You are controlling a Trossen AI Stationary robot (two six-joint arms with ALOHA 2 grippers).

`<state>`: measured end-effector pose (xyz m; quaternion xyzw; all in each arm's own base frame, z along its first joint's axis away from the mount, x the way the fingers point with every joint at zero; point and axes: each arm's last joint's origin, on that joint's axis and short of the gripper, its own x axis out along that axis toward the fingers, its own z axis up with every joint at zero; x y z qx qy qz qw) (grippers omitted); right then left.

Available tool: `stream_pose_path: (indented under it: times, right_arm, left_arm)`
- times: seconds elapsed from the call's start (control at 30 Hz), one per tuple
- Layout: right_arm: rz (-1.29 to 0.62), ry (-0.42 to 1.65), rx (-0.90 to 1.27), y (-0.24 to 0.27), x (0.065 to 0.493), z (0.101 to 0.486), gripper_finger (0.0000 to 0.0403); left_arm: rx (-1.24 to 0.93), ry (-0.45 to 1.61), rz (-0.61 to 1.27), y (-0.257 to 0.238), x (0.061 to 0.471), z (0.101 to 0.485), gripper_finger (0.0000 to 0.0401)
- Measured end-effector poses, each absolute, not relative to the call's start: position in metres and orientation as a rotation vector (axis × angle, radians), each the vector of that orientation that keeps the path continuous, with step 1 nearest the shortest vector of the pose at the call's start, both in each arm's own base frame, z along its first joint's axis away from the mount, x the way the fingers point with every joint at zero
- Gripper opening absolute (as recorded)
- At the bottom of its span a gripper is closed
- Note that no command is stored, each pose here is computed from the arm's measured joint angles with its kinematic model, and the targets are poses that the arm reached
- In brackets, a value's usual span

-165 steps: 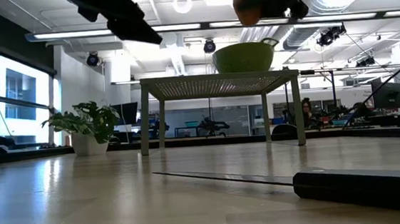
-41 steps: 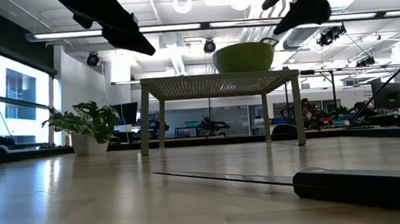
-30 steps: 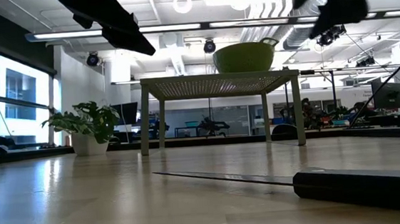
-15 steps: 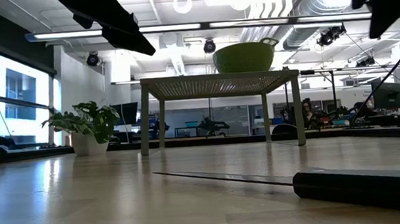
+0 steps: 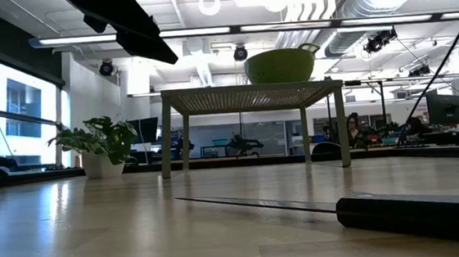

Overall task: Pick & Place Fruit
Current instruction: Put the red apple into the green strainer bowl on the top shelf

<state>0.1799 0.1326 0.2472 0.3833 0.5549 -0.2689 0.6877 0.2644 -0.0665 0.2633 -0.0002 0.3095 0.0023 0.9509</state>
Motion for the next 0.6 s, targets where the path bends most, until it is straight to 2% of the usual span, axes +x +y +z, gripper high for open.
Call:
stream_pose_path:
  times: [0.13, 0.6]
  right_arm:
    - [-0.591, 1.304, 0.797, 0.145, 0.178, 0.238, 0.0309]
    - [-0.37, 1.44, 0.493, 0.181, 0.159, 0.22, 0.0309]
  left_arm:
    - [0.0, 0.63, 0.004, -0.066, 0.264, 0.263, 0.0388]
    - [-0.004, 0.619, 0.005, -0.066, 0.265, 0.264, 0.0388]
